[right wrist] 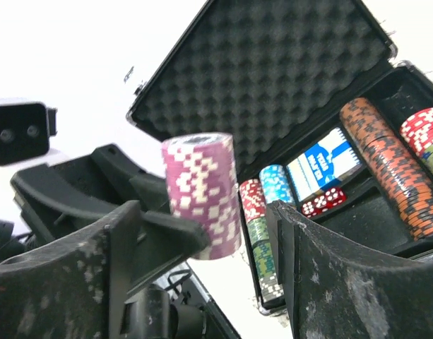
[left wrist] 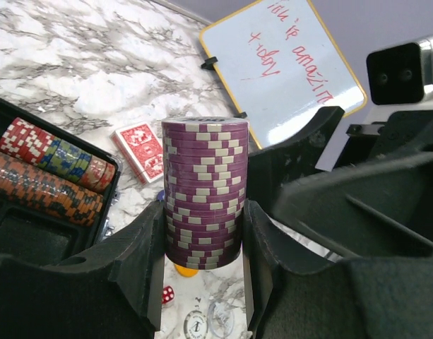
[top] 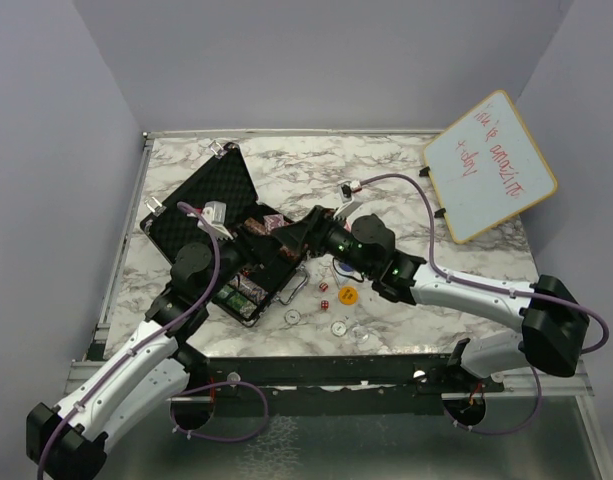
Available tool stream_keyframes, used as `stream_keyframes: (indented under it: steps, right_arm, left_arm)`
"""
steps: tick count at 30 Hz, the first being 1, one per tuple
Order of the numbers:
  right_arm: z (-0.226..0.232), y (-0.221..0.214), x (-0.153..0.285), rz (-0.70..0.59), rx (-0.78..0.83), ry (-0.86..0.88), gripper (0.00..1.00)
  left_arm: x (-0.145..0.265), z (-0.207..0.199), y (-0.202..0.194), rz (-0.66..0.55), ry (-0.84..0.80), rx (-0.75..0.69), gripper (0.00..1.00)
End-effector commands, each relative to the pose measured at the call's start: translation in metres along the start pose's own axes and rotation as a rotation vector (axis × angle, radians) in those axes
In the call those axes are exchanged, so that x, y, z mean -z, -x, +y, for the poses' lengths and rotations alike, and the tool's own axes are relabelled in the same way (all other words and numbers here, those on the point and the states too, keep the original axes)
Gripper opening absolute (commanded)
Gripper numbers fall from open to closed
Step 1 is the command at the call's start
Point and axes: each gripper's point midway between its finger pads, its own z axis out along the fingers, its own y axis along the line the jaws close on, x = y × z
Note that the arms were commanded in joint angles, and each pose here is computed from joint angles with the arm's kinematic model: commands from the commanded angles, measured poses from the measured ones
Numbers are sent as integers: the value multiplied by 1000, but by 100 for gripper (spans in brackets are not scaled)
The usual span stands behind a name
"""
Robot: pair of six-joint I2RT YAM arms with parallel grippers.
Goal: Pack up texas hold em set
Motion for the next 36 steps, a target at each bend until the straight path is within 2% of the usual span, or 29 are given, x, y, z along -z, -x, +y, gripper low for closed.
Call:
stream_keyframes:
  steps: [1,7,16,21,25,27,28,29,31,32,34,36]
  right_arm:
    - [-7,16,-10,-56,13,-71,74]
    - [-2,-3,-24,43,37,-41,70]
    - [8,-16,-26,124,41,1,43]
    - [7,-19,-32,147,73,-6,39]
    - [15,-19,-39,173,118,23,40]
    - [16,-19,-43,181,131,25,35]
    - [17,-19,-44,181,136,27,30]
    - [18,-19,-45,186,140,28,26]
    - [20,-14,-48,181,151,17,20]
    - [19,-12,-50,179,162,6,19]
    - [17,-7,-54,177,189,-27,18]
    - [13,-2,-60,174,225,-70,17]
  left_arm:
    - [8,-33,19,-78,-137,14,0]
    - [11,-35,20,-98,-153,25,0]
    - [15,-33,27,-135,-143,42,0]
    - [17,-35,27,-136,-152,39,0]
    - [20,-33,30,-138,-128,24,6]
    - [21,-33,30,-137,-121,27,10]
    - [21,-32,30,-138,-120,29,14]
    - [21,-31,30,-137,-114,32,24]
    - [22,-25,29,-137,-81,37,65]
    - [23,-20,30,-142,-51,39,75]
    - [28,-5,33,-162,29,43,88]
    - [35,12,33,-172,120,40,96]
